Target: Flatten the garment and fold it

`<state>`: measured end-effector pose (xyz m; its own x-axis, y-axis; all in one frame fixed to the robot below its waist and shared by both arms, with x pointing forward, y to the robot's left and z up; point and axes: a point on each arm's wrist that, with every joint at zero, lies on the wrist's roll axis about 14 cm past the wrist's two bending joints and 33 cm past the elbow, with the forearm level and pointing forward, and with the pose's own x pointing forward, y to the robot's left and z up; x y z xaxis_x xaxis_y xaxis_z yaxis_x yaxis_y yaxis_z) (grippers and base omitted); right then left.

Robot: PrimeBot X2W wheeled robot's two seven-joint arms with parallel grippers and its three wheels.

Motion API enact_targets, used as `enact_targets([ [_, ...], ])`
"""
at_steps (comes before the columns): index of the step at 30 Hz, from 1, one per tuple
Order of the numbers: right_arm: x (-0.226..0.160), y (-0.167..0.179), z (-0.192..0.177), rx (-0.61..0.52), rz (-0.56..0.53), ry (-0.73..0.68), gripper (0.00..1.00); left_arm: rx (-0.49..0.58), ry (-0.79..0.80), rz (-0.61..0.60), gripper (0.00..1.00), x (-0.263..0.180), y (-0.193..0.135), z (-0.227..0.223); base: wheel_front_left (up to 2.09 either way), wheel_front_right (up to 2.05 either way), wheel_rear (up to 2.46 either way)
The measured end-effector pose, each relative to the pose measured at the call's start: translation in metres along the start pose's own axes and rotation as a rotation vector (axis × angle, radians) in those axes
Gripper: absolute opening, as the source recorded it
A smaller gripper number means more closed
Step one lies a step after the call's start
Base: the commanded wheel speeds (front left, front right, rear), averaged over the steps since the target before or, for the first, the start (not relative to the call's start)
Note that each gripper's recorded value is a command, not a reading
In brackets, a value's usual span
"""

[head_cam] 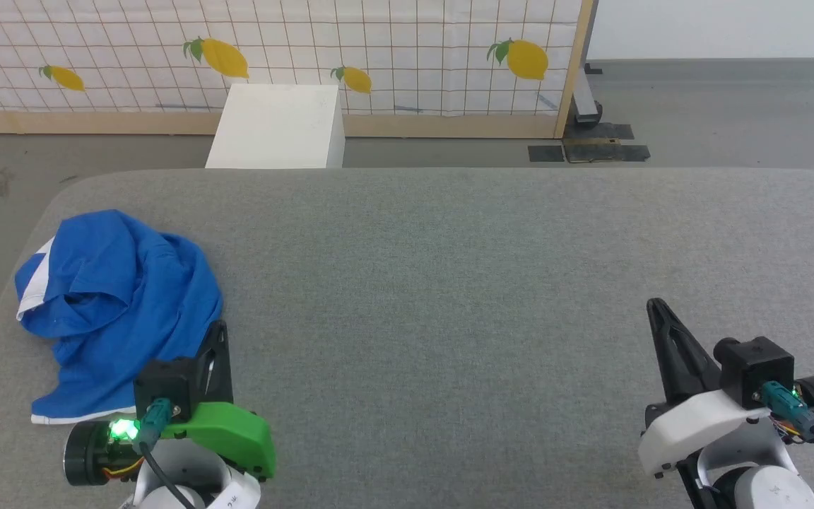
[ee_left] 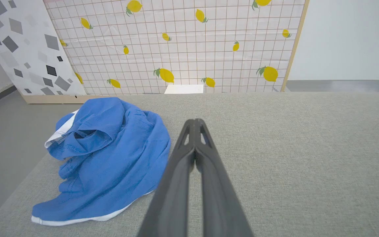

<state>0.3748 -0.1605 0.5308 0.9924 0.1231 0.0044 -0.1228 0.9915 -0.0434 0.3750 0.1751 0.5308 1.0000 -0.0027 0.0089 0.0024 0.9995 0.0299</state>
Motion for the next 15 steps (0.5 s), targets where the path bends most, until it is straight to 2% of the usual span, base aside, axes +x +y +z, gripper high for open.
enact_targets([
  [9, 0.0000, 0.0000, 0.0000, 0.000, 0.000, 0.000, 0.00, 0.000, 0.000, 0.000, 0.00, 0.0000, 0.0001, 0.0000, 0.00, 0.00, 0.00],
  [10, 0.0000, 0.0000, 0.0000, 0.000, 0.000, 0.000, 1.00, 0.000, 0.000, 0.000, 1.00, 0.0000, 0.0001, 0.0000, 0.00, 0.00, 0.00],
  [15, 0.0000, -0.0002, -0.0003, 0.000, -0.001, 0.001, 1.00, -0.007, 0.000, -0.004, 1.00, 0.0001, -0.0019, 0.0000, 0.00, 0.00, 0.00],
])
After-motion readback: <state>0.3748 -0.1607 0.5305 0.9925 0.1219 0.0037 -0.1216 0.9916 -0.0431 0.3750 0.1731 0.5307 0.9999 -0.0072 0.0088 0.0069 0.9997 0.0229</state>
